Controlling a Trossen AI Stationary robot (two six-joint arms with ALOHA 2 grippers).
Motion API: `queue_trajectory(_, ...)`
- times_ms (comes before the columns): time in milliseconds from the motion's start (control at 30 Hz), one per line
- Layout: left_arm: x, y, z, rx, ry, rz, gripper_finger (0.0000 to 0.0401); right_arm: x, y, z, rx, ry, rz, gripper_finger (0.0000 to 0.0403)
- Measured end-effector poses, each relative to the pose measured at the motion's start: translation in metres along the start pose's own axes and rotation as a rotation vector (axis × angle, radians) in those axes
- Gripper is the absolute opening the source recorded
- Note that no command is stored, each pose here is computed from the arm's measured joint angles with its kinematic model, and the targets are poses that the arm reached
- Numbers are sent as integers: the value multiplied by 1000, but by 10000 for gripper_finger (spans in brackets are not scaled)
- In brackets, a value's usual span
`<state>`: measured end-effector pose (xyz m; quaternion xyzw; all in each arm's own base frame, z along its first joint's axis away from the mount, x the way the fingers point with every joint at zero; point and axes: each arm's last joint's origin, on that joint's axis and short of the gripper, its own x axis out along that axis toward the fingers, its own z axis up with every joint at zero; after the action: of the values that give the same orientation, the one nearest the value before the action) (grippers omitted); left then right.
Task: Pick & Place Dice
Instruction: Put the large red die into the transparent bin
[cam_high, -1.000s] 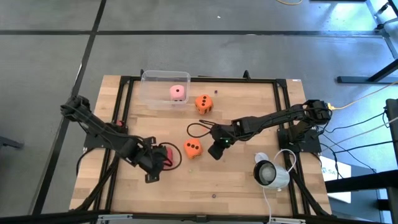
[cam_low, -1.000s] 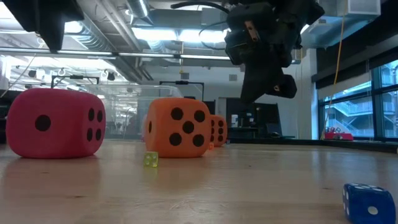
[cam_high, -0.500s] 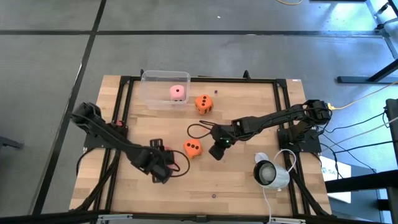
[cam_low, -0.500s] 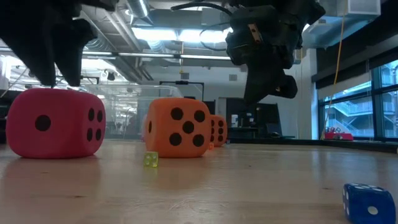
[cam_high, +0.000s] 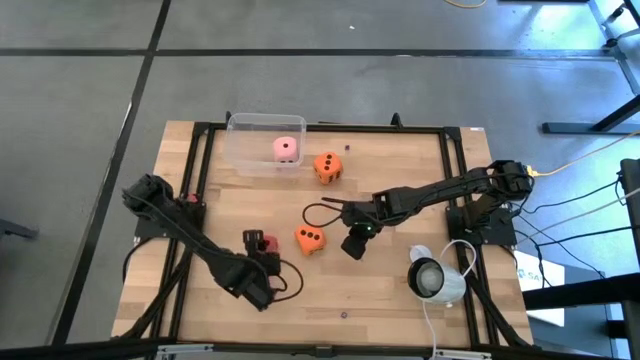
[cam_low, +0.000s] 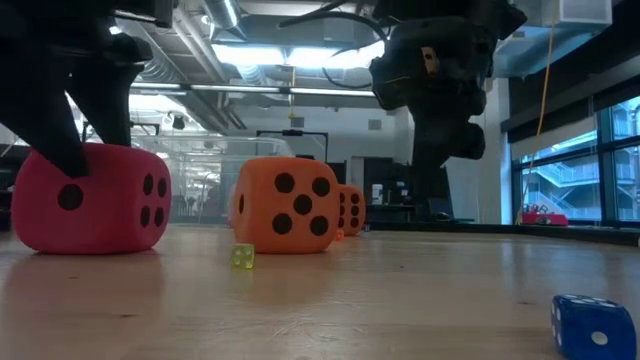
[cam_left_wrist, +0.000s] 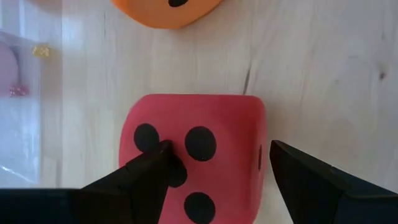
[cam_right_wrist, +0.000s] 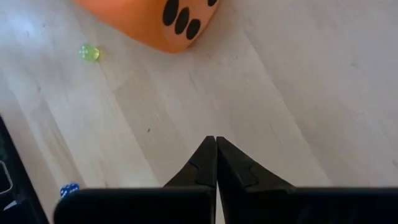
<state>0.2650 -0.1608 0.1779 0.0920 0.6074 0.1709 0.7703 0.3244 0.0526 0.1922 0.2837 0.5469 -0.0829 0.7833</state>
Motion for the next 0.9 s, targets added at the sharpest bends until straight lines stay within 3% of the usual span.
queue_trajectory(100, 15, -8, -1, -21, 55, 29, 263, 0, 0, 0, -19, 4, 4, 0)
queue_trajectory(367, 32, -14, 4, -100, -33, 137, 265, 0, 1, -1, -68, 25, 29, 0)
queue_trajectory(600, 34, -9, 6, -116, 2, 125, 248, 0, 1, -1, -98, 31, 34, 0)
queue_trajectory(900, 19, -4, -7, -21, 151, 49, 249, 0, 1, -1, -121, 30, 34, 0)
